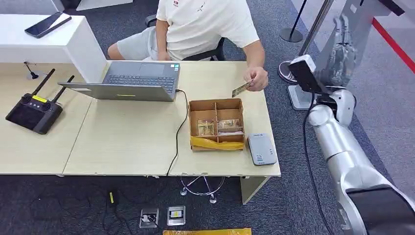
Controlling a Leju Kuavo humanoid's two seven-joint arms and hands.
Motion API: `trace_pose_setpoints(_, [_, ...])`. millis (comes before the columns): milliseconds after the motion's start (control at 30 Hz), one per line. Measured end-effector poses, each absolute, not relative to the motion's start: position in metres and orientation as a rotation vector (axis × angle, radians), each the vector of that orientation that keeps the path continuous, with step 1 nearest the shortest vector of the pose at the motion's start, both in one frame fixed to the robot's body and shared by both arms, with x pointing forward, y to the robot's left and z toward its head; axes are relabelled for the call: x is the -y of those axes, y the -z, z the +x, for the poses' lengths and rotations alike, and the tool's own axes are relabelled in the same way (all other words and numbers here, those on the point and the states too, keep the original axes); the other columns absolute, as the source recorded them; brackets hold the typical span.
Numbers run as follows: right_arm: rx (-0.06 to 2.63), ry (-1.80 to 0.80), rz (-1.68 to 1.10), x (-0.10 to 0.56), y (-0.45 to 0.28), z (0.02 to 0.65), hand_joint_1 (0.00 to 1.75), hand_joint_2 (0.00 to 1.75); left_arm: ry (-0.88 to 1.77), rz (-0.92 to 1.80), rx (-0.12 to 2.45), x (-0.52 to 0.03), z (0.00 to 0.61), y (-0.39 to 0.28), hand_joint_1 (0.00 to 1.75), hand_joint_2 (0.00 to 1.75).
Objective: Pass the card to the sensor for recognition and then transmit it.
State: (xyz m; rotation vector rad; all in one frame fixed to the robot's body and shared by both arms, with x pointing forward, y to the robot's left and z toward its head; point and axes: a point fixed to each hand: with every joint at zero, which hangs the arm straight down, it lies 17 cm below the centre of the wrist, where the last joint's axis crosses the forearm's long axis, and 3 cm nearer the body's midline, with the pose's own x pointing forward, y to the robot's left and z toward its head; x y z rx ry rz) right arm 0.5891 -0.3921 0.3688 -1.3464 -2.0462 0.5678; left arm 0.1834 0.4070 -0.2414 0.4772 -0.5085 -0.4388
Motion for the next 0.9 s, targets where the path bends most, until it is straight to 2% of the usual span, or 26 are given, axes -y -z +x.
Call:
trace_pose_setpoints(133, [2.045, -0.566, -1.349, 0.395, -0.368, 0.588, 0.00, 1.75, 0.438, 0.478, 0.507, -0.407, 0.183, 0.242, 0.00, 1.75])
trace_pose_setpoints(200, [2.013, -0.555, -1.492, 0.467, -0.362, 0.556, 0.00, 1.75, 0.413, 0.492, 0.497, -0.411, 0.180, 0.242, 0.00, 1.75])
trace_pose_setpoints(233, [1.789, -0.462, -1.682, 0.585, -0.334, 0.500, 0.00, 1.75, 0.373, 0.512, 0.489, -0.413, 0.178, 0.241, 0.00, 1.75])
trace_pose_setpoints(467, [1.200, -0.234, -1.698, 0.724, -0.206, 0.400, 0.00, 1.75, 0.298, 0.539, 0.454, -0.418, 0.173, 0.242, 0.00, 1.75])
trace_pose_setpoints(633, [0.792, -0.084, -1.570, 0.759, -0.085, 0.308, 0.00, 1.75, 0.264, 0.544, 0.442, -0.415, 0.173, 0.243, 0.00, 1.75])
trace_pose_setpoints(900, [0.457, -0.022, -1.336, 0.730, 0.049, 0.206, 0.00, 1.75, 0.271, 0.533, 0.436, -0.410, 0.173, 0.244, 0.00, 1.75])
